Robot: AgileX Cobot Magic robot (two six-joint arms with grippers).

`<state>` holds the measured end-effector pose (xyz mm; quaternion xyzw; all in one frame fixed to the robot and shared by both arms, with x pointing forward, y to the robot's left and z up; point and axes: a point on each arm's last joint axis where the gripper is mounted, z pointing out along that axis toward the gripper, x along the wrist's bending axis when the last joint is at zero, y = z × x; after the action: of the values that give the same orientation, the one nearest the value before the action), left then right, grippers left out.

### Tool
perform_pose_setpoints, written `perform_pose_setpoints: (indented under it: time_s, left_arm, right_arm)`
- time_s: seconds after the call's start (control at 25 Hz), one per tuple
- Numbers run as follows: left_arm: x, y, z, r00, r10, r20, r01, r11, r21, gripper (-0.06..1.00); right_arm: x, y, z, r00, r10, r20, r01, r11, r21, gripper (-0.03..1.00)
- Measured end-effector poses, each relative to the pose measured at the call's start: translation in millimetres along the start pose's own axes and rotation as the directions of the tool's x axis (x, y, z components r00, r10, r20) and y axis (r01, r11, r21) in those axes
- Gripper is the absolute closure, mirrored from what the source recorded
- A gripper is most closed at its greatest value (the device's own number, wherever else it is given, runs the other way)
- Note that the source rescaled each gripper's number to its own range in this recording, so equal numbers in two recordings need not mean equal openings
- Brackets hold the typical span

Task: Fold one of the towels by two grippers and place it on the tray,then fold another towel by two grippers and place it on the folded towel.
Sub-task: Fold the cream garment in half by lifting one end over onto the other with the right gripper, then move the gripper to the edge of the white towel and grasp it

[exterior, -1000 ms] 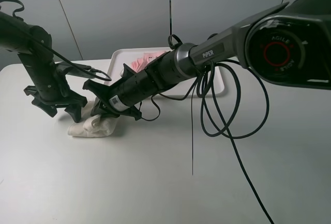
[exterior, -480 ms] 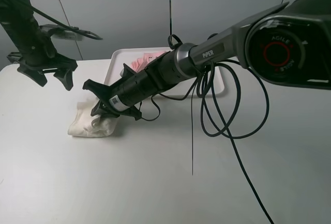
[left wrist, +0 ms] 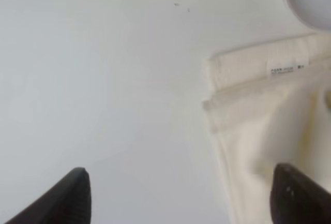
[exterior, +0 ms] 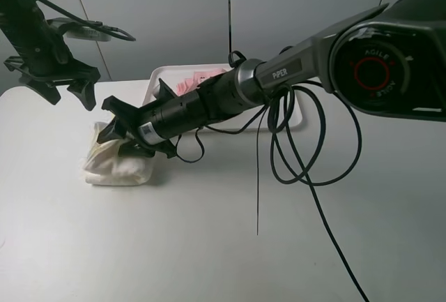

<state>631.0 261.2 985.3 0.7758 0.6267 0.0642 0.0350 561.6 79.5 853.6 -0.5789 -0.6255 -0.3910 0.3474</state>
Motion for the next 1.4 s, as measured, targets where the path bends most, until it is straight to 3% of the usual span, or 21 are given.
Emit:
perform_pose_setpoints:
  time_s: [0.36, 0.48, 0.68, 0.96, 1.4]
  left_arm:
    - [-0.1, -1.6, 0.0, 1.000, 0.001, 0.001, -0.001, 1.000, 0.018, 0.04]
    - [-0.1, -1.6, 0.0, 1.000, 0.001, 0.001, -0.001, 1.000, 0.018, 0.04]
    - [-0.1, -1.6, 0.0, 1.000, 0.001, 0.001, -0.001, 1.000, 0.018, 0.04]
    - [-1.4, -1.6, 0.0, 1.000, 0.001, 0.015, -0.001, 1.000, 0.017, 0.04]
    - [-4.3, -0.5, 0.0, 0.999, 0.021, 0.048, -0.021, 1.000, 0.004, 0.04]
  right_arm:
    - [2.5, 3.3, -6.1, 0.998, -0.018, -0.060, 0.020, 0.999, 0.033, 0.44]
    - [-2.8, 14.5, -16.8, 0.997, -0.008, -0.071, 0.010, 1.000, 0.022, 0.38]
    - [-9.9, 28.1, -36.6, 0.994, -0.100, 0.034, 0.099, 0.995, 0.024, 0.25]
    - [-22.2, 27.8, -43.9, 0.968, -0.136, 0.211, 0.122, 0.990, 0.074, 0.24]
    - [-26.6, 27.7, -42.7, 0.961, -0.114, 0.252, 0.102, 0.993, 0.062, 0.24]
